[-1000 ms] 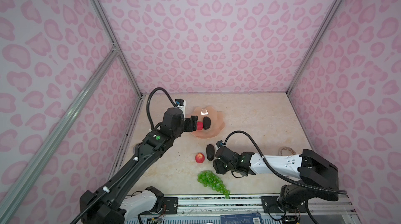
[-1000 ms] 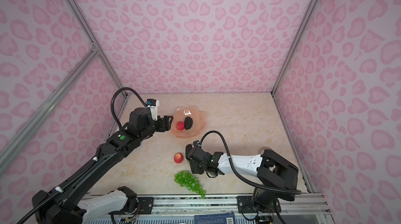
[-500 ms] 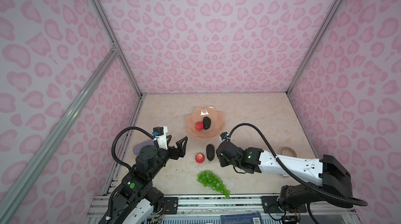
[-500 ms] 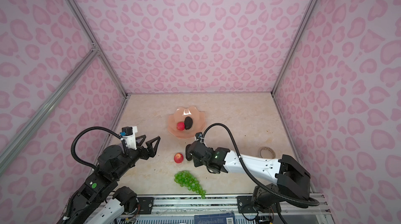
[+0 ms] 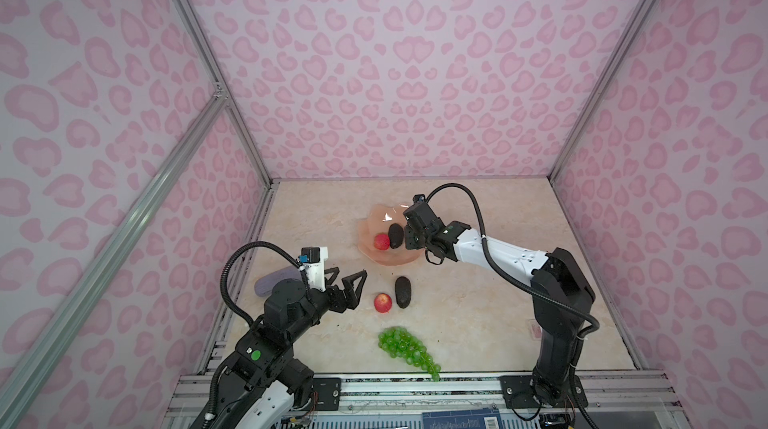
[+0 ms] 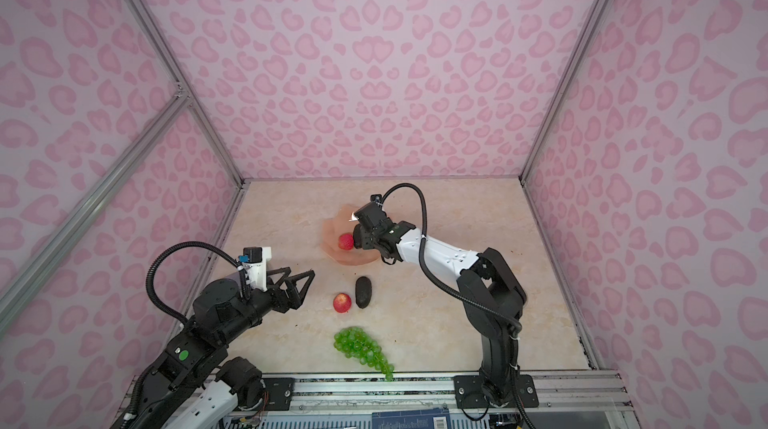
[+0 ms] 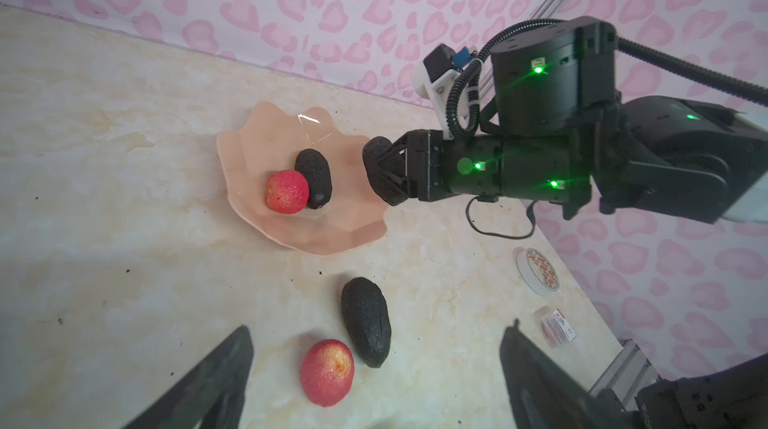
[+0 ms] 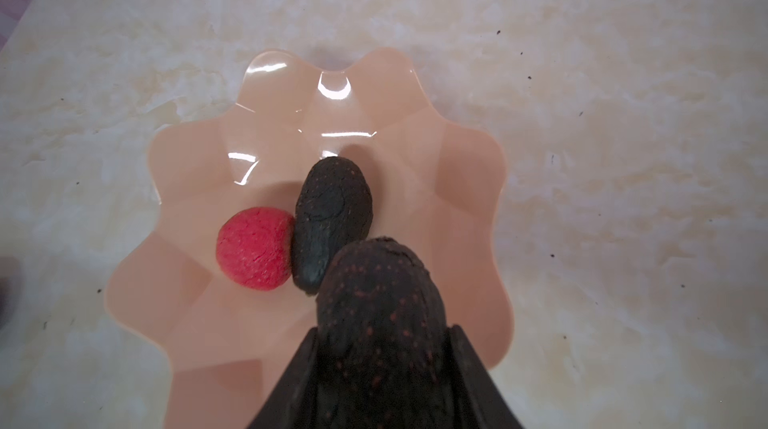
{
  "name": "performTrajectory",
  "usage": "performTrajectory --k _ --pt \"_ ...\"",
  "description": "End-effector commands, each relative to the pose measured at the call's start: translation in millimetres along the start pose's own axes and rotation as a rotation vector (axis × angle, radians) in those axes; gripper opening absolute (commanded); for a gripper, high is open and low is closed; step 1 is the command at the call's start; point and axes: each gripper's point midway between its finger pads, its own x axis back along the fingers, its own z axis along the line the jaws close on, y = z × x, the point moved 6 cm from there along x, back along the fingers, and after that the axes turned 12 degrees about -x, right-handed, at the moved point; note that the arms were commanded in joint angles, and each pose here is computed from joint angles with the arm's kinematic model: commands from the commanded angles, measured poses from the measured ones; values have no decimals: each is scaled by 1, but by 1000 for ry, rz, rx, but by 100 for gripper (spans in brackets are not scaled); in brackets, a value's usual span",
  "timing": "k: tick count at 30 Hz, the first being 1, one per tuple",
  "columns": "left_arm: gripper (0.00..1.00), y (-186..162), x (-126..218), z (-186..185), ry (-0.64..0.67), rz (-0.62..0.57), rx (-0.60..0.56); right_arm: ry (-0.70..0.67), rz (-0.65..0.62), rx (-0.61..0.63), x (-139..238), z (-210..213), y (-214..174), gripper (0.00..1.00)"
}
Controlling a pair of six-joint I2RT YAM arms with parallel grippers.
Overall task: Place and organize the fake fruits in the fruit bowl
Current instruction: 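Place the avocado in the bowl while the left gripper reaches the second red fruit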
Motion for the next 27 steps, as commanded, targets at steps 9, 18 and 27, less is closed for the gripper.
performTrajectory --k 9,18,27 --pt "92 -37 -9 7 2 136 82 -21 78 -45 -51 -7 -6 42" --pt "89 -73 -28 10 7 277 114 -15 57 -65 -50 -10 5 59" --pt "89 -104 -54 -2 57 417 31 38 -51 -101 12 -22 29 65"
